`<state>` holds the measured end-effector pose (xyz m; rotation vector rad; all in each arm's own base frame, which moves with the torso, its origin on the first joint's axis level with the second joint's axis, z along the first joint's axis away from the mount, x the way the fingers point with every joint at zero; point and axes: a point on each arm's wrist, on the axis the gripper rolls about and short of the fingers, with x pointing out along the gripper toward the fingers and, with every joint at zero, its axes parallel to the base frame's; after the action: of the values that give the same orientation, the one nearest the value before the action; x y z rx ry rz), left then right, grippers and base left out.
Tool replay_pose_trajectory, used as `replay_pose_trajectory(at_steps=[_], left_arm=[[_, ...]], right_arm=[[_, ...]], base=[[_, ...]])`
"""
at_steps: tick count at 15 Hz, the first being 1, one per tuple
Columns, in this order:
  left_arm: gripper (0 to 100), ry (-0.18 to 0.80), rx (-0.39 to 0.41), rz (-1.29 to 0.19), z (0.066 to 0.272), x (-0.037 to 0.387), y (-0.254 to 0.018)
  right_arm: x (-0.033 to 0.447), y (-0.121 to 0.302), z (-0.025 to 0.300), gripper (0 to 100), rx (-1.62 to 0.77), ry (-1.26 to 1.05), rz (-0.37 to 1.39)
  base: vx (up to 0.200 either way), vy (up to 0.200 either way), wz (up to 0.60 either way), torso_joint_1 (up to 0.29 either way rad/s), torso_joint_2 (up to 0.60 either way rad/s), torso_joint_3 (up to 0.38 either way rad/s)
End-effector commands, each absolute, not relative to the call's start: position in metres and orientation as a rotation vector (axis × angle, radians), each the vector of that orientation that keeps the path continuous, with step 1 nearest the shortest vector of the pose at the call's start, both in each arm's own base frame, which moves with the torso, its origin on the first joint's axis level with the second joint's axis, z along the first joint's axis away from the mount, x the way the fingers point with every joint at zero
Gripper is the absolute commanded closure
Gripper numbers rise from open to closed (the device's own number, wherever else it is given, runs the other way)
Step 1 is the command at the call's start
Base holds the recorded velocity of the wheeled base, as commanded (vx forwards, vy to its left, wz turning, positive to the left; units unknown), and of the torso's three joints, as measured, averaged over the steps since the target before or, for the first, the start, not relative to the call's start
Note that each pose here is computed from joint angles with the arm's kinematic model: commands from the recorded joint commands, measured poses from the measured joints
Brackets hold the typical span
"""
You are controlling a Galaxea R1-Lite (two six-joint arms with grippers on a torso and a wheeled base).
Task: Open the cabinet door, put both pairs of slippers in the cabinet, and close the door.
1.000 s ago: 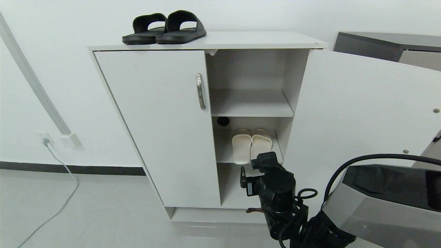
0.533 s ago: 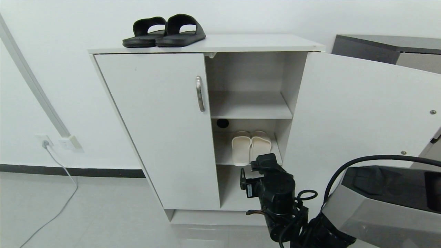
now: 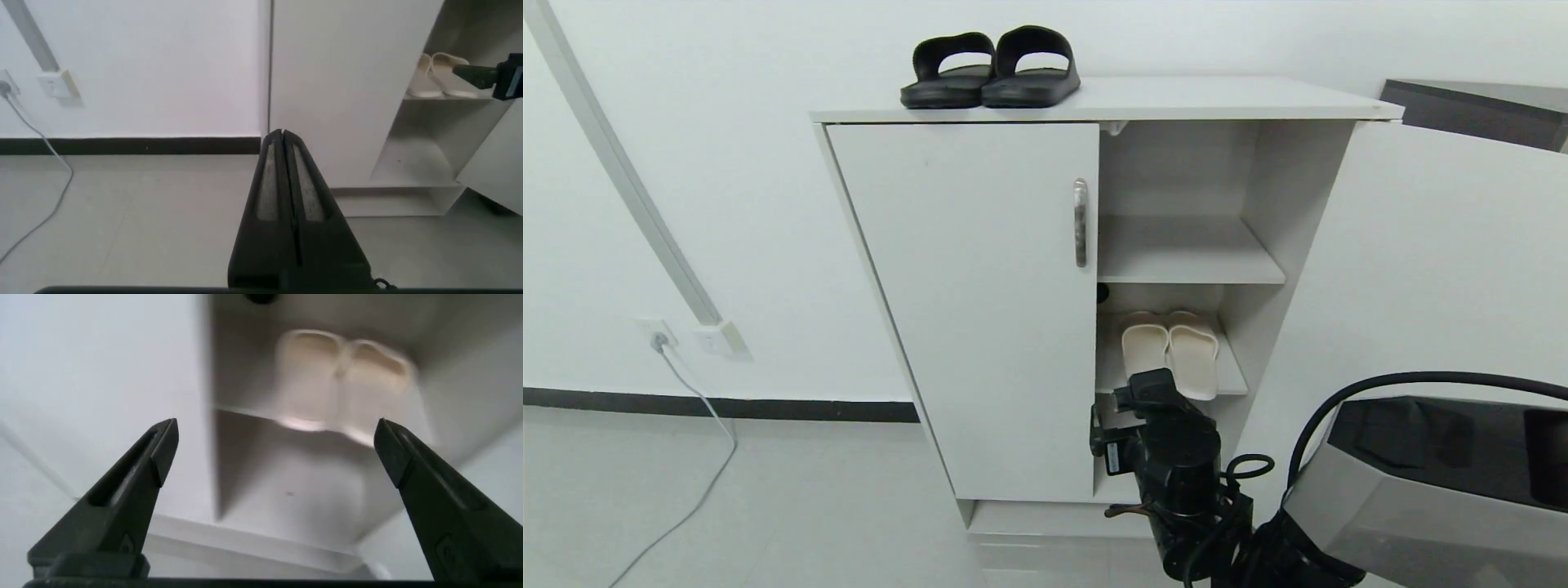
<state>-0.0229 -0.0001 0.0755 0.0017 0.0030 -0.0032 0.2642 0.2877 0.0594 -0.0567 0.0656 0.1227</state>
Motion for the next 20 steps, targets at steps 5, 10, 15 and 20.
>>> replay_pose_trajectory(at_steps=[5, 10, 15, 20], left_arm=[[100, 0.005, 0.002, -0.003, 0.075, -0.023, 0.000], [100, 0.005, 0.002, -0.003, 0.075, -0.023, 0.000], [100, 0.005, 0.002, -0.003, 0.075, -0.023, 0.000], [100, 0.003, 0.002, -0.003, 0.075, -0.023, 0.000]], right_arm=[[0.263, 0.283, 0.055, 0, -0.085, 0.065, 0.143], [0.264, 0.280, 0.050, 0, -0.112, 0.062, 0.153], [0.263, 0.279, 0.046, 0, -0.115, 0.064, 0.167], [0.263, 0.279, 0.045, 0, -0.115, 0.064, 0.172]], base=[[0.000, 0.200, 0.00, 0.003, 0.00, 0.002], [0.000, 0.120, 0.00, 0.001, 0.00, 0.000], [0.000, 0.000, 0.00, 0.000, 0.00, 0.000], [0.000, 0.000, 0.00, 0.000, 0.00, 0.000]])
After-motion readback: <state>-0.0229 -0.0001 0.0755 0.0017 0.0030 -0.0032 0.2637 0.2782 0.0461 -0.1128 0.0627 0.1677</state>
